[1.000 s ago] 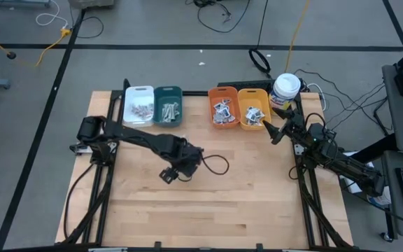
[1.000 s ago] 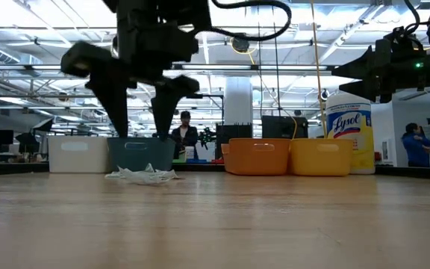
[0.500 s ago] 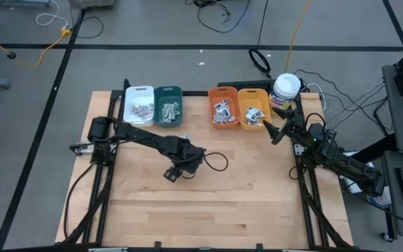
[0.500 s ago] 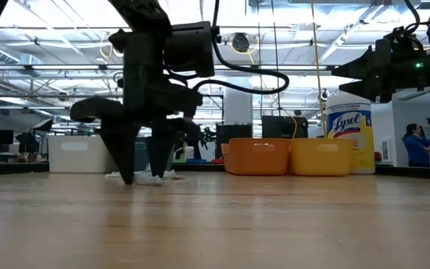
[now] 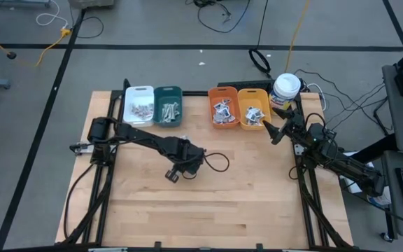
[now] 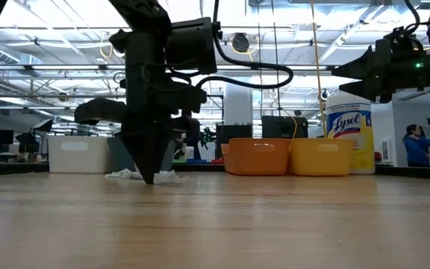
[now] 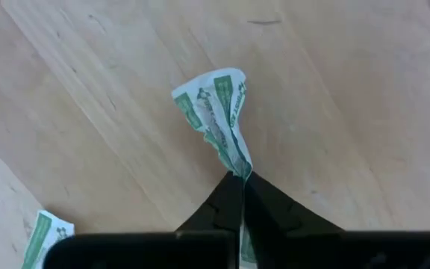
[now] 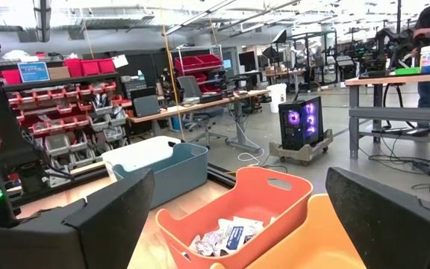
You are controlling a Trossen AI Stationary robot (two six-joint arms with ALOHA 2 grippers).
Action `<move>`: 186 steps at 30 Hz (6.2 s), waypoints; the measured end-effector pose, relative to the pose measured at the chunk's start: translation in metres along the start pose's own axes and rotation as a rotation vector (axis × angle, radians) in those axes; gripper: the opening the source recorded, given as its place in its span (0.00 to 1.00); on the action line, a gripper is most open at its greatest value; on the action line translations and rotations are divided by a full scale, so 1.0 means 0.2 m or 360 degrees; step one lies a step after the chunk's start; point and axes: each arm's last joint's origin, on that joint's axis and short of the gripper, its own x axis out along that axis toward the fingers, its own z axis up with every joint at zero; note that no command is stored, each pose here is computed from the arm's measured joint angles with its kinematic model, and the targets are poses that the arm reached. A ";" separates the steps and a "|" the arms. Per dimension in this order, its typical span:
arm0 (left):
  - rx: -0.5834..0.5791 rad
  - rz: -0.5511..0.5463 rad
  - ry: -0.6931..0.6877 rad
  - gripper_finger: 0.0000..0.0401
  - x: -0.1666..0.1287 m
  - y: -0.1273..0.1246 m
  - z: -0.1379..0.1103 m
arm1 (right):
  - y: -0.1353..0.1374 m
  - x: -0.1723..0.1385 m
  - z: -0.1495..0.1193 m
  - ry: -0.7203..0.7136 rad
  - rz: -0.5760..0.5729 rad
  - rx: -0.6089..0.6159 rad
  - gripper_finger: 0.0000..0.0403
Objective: Pick & Place First Aid Supplies
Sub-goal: Put the bandage pack into the blue bin
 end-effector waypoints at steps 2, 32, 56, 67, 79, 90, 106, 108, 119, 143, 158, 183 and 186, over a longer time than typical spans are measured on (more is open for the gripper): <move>-0.0043 -0.0008 -0.0013 0.02 -0.03 -0.01 0.00 | 0.00 0.00 0.00 0.0000 0.0000 0.0000 0.97; -0.2678 0.0267 -0.0564 0.00 -0.88 0.33 -0.77 | 0.00 0.00 0.00 0.0000 0.0001 0.0000 0.97; -0.3174 0.0010 -0.0071 0.05 -0.41 0.89 -1.17 | 0.00 0.00 0.00 0.0000 0.0000 0.0000 0.97; -0.2927 0.0015 -0.0140 0.57 -0.51 0.91 -1.12 | 0.00 0.00 0.00 0.0001 0.0001 -0.0001 0.97; -0.2735 0.0024 -0.0122 0.85 -0.60 0.87 -0.95 | 0.00 0.00 0.00 0.0001 0.0000 0.0000 0.97; -0.1195 0.0336 -0.0118 0.78 -0.77 0.68 -0.59 | 0.00 0.00 0.00 0.0001 0.0000 -0.0001 0.97; 0.0732 0.0176 -0.0002 0.68 -0.59 0.51 -0.27 | 0.00 0.00 0.00 0.0001 0.0000 -0.0001 0.97; 0.0729 0.0133 -0.0017 0.69 -0.55 0.52 -0.26 | 0.00 0.00 0.00 0.0000 0.0000 -0.0001 0.97; 0.0642 -0.0107 -0.0073 0.65 -0.29 0.59 -0.23 | 0.00 0.00 0.00 0.0000 0.0001 0.0000 0.97; 0.0690 -0.0159 -0.0060 0.27 -0.04 0.57 -0.24 | 0.00 0.00 0.00 0.0001 0.0001 -0.0001 0.97; -0.0126 0.0191 -0.0314 0.01 -0.42 0.62 -0.30 | 0.00 0.00 0.00 0.0000 0.0000 0.0000 0.97; -0.3222 0.0556 -0.0483 0.01 -0.76 0.89 -1.11 | 0.00 0.00 0.00 -0.0001 0.0000 -0.0001 0.97; -0.3270 0.0467 -0.0383 0.01 -0.65 0.93 -1.12 | 0.00 0.00 0.00 0.0001 0.0000 -0.0001 0.97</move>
